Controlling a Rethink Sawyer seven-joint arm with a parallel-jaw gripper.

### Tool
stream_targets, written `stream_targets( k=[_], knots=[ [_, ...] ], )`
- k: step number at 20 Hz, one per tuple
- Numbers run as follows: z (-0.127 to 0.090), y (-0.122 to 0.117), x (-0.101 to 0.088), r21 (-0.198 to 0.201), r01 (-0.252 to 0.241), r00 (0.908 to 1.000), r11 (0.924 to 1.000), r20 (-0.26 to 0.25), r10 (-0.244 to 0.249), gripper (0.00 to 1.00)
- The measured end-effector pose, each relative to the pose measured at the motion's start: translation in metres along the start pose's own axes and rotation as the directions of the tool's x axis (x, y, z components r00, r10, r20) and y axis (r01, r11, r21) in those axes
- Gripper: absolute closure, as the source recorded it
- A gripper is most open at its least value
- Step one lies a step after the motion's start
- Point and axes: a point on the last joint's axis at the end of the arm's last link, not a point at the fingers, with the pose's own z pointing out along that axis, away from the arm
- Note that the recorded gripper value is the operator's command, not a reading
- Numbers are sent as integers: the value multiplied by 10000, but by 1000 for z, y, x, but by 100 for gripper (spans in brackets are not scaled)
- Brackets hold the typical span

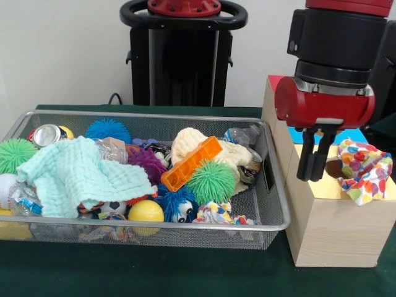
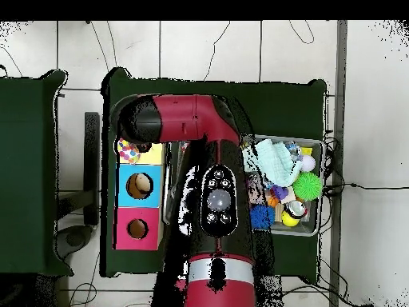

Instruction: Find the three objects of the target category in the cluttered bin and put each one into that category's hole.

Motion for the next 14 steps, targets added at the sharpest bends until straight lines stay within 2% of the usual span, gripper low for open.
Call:
stream_targets(
  k=[7, 10, 14],
  knots=[
    [-3, -5, -6, -497, -485, 9988, 9976, 67, 489, 100],
    [-6, -9, -12, -839, -802, 9966, 9932, 134, 816, 100],
    [-10, -9, -14, -867, -822, 9962, 9928, 203, 842, 100]
  ],
)
